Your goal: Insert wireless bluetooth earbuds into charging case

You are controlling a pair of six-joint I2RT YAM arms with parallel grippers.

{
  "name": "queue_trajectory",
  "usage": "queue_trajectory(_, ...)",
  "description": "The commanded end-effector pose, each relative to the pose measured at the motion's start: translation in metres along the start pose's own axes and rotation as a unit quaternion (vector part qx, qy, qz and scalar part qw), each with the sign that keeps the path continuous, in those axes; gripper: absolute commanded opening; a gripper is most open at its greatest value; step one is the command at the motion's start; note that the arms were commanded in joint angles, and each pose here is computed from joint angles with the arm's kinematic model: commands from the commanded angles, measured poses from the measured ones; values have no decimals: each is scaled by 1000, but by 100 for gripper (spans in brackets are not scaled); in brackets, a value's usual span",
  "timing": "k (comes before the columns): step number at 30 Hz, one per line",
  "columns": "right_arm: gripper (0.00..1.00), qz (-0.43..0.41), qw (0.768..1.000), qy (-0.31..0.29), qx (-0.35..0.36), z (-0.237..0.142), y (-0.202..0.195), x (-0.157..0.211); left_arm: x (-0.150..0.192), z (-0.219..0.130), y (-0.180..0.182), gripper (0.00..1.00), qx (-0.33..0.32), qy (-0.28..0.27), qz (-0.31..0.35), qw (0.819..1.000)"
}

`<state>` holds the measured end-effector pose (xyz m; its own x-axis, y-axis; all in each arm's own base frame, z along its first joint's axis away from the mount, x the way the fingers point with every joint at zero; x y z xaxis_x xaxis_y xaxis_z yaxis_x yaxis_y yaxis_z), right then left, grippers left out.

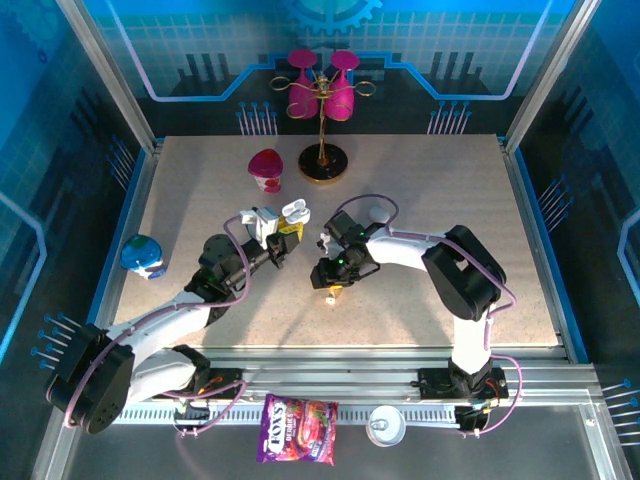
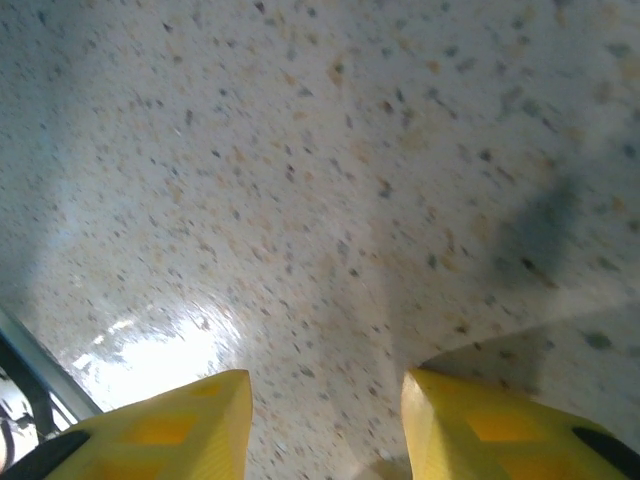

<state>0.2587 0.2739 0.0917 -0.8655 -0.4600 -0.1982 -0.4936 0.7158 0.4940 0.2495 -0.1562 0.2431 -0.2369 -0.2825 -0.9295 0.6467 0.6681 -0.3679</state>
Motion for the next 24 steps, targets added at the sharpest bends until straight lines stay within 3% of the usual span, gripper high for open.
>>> queue_trajectory(1,42,-4,999,38,13,-6,4,23,-6,2,-2,5,10,-7,10,1000)
queue_trajectory(12,39,-17,998,60,11,-11,21,48,-6,3,-1,5,10,-6,9,1000)
queue_trajectory(16,44,-16,997,58,38,-13,19,44,-7,3,-2,5,12,-8,10,1000)
queue_trajectory(24,44,0,991,95,92,-10,20,29,-13,-5,-6,5,9,-19,28,999)
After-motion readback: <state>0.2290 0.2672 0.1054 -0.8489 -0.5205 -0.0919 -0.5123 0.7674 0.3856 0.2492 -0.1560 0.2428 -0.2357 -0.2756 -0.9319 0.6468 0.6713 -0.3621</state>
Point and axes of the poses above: each hand's point on the last joint's axis, 136 mm out from that joint toward the fingers, its own z axis out along the fingers, its own y axis along the line the jaws close on, x = y × z, the point moved 8 cm from there along -z, back along the fingers, and after that the axes turned 14 degrees about -z, right-handed, at the moved point
